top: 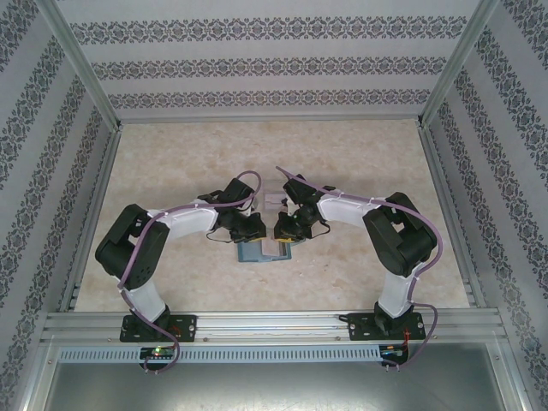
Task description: Take the credit cards out of the card holder
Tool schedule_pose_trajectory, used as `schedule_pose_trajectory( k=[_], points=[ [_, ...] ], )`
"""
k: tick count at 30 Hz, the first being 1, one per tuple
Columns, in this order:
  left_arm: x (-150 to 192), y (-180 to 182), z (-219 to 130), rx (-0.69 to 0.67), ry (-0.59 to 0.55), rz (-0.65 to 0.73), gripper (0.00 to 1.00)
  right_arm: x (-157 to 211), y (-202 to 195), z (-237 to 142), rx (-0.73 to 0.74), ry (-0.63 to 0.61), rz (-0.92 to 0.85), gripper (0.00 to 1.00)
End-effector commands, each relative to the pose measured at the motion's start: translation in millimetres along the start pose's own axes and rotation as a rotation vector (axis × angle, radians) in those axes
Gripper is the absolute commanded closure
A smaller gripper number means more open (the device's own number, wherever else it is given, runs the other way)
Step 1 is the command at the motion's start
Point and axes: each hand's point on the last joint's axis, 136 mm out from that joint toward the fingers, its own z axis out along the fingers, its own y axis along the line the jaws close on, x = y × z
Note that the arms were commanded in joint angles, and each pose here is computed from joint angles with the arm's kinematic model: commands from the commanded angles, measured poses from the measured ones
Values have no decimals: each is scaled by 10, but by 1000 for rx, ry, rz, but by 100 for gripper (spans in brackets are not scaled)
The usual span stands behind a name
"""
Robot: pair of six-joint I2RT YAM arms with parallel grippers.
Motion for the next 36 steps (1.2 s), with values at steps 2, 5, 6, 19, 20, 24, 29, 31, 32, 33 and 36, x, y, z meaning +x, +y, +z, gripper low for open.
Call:
schedule_pose_trajectory(
  k=[2, 5, 6, 19, 20, 24, 29, 31, 32, 33, 36],
  points=[
    [31, 175, -114, -62, -2, -2, 87, 48, -208, 13, 71, 9, 26, 81],
    [42, 195, -113, -64, 2, -5, 86, 51, -218, 14, 75, 10, 25, 81],
    [50, 198, -111, -64, 5, -6, 85, 53, -223, 12, 79, 9, 24, 81],
    [60, 337, -331, -199, -5, 41, 86, 39, -215, -30, 84, 5, 18, 81],
    [56, 340, -350, -210, -3, 46, 86, 36, -210, -32, 83, 5, 18, 81],
    [47, 314, -392, -224, 5, 63, 86, 33, -208, -33, 82, 4, 17, 81],
    [23, 272, -413, -227, -1, 70, 87, 36, -211, -35, 81, 5, 19, 81],
    [23, 239, -405, -222, 0, 73, 86, 33, -212, -30, 82, 6, 18, 81],
    [28, 220, -394, -220, 2, 75, 86, 29, -207, -28, 80, 6, 17, 81],
    [28, 196, -382, -212, 5, 77, 86, 30, -207, -27, 80, 7, 16, 81],
    [33, 142, -345, -202, 11, 79, 84, 25, -199, -29, 78, 7, 13, 81]
  ],
)
